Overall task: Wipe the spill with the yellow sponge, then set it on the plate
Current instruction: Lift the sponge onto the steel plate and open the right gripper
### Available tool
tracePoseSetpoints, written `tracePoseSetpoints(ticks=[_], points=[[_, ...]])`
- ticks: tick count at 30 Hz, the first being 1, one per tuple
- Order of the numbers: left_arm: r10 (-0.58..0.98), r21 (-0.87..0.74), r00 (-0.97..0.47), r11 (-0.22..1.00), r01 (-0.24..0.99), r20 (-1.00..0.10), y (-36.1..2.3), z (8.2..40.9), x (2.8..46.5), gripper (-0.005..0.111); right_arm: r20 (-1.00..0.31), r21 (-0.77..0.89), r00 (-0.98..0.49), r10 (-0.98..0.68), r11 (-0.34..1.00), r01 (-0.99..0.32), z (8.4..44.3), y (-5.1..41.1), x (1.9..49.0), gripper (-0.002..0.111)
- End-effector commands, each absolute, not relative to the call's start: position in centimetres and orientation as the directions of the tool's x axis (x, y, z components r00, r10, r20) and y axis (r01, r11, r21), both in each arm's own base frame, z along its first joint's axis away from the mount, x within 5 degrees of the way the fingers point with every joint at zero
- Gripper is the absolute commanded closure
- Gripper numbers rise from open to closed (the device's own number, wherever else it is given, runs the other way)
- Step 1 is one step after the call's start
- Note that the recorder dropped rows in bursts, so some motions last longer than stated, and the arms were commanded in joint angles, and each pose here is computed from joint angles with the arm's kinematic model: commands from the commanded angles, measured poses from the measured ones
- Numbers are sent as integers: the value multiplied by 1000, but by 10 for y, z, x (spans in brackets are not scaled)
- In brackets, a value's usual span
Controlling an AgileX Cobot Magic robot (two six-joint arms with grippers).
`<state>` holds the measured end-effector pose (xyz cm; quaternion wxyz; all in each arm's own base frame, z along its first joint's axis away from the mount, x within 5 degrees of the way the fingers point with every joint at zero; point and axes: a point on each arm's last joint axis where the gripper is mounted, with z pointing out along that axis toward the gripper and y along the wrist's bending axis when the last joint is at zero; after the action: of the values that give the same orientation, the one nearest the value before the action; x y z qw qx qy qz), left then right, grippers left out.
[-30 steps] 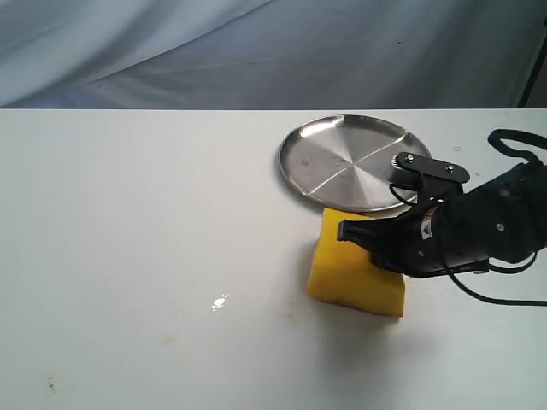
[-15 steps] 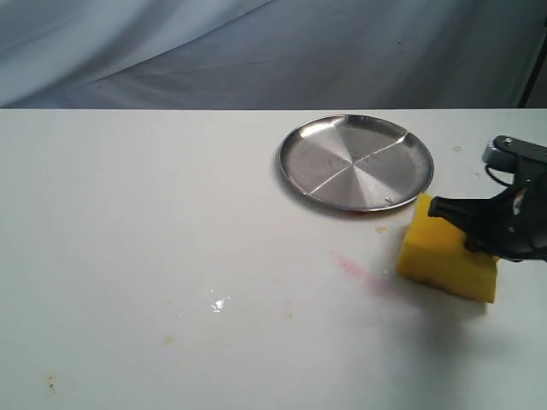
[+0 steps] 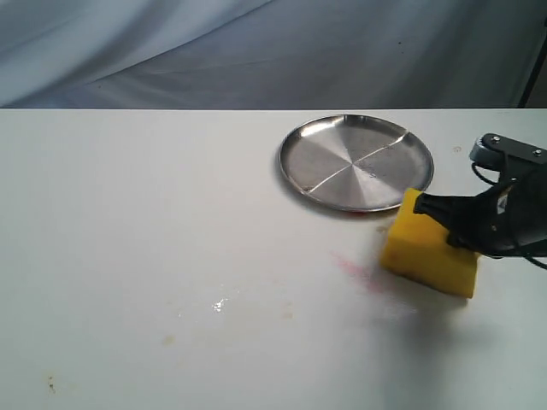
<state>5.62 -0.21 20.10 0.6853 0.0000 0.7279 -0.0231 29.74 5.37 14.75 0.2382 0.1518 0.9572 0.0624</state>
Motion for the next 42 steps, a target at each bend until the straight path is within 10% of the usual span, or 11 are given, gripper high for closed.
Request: tracePoseSetpoints(ticks=[1,21,30,42], points=[[-32,-34,-59,999,32,-998,-2,200,56,105,-457,232,-853,252,959,159,149,89,294,108],[-29,-31,-59,999,33,-998,-2,200,56,105,-560,344,-819,125,934,-93,172,191,315,108],[-34,-36,-60,999,32,-998,-2,200,56,105,-697,422,-657,288,905,-51,197,150,363,108],[-32,-34,-59,999,32,-998,-2,200,56,105,-657,420,-636,405,897,138,140,92,411,108]])
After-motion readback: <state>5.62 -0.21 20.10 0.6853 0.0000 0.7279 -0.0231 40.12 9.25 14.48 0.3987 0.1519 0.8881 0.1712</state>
